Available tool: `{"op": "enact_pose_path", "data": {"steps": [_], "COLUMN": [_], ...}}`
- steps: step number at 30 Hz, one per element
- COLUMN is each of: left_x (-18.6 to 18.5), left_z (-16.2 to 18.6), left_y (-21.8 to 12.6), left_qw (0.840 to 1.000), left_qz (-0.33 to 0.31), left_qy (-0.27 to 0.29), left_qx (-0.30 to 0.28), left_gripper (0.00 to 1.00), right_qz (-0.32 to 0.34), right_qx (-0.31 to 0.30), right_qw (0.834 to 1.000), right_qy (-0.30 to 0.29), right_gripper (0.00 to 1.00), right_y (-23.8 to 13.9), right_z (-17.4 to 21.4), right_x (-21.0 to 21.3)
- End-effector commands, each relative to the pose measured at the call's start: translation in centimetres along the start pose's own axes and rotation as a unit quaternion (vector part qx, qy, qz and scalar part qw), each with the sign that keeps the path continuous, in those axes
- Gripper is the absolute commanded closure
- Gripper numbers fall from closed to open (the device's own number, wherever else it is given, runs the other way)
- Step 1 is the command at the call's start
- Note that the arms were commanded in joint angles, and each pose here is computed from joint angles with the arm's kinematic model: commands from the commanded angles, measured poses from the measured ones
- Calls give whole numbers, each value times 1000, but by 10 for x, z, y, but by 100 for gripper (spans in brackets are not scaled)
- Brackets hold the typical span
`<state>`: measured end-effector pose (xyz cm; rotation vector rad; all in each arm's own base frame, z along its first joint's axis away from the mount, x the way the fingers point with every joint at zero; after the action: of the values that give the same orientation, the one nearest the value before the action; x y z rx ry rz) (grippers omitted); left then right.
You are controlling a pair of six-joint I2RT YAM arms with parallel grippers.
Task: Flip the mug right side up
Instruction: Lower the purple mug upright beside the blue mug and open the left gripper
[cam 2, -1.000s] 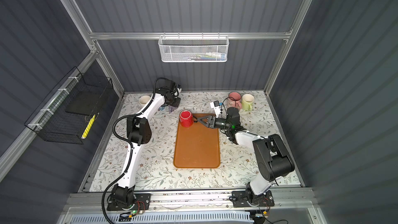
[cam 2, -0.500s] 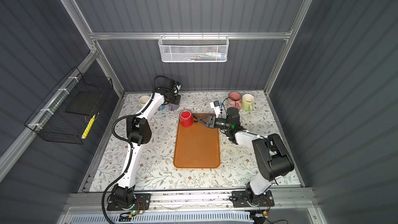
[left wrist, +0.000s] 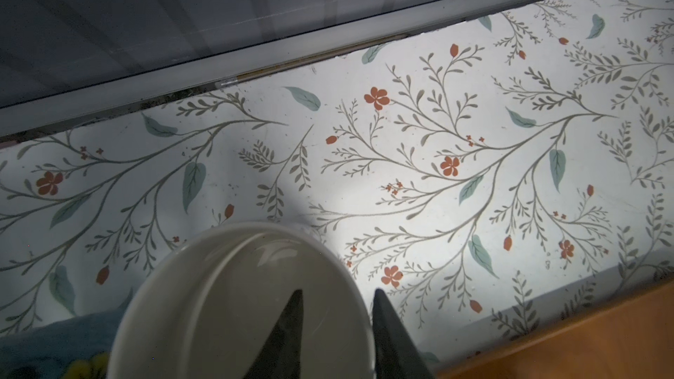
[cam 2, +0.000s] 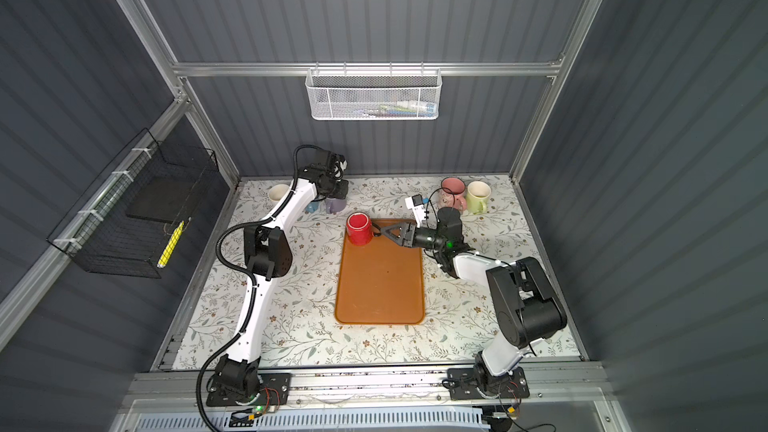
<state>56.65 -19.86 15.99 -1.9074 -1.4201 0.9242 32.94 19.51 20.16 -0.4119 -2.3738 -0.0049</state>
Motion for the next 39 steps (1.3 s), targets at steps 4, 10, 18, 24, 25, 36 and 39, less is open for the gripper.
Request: {"op": "enact_pose_path", "data": {"steps": [4, 10, 18, 24, 25, 36, 39], "left_x": [9, 15, 20, 18, 17, 5, -1], "left_z": [6, 4, 1, -9, -11, -32, -42], "left_y": [17, 20, 19, 8, 6, -40, -65], "left_qw": [1000, 999, 999, 998, 998, 997, 995], "left_qz": [-4, -14, -20, -15, -14, 19, 29], "left_qy": [-24, -41, -49, -49, -46, -22, -13], "left_qx": [8, 0, -7, -28, -30, -70, -91], "left_gripper": [67, 67, 67, 63, 60, 49, 45], "right_qz": [-11, -10, -9, -7, -5, 62, 118], "right_qx": [4, 5, 5, 7, 9, 52, 85], "right_qw": [1000, 1000, 1000, 1000, 1000, 996, 988], "right_qy": [-3, -2, -1, 0, 2, -21, -43], "right_gripper": [52, 52, 52, 52, 52, 51, 51], "right_y": [2, 2, 3, 3, 3, 1, -2], "right_z": [2, 3, 5, 5, 6, 7, 7], "right_x": [1, 0, -2, -4, -4, -7, -10]}}
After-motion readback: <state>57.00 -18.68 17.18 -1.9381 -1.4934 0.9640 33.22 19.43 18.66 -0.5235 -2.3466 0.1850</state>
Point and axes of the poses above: each gripper's point midway between its finger pads, its own y axis out along the fingers, its own x axis along the line the jaws close on, z = x × y, the point moved 7 cm from there along -y, back along the fingers, and after that the axes turned 11 degrees about -y, right-handed, at the moved point
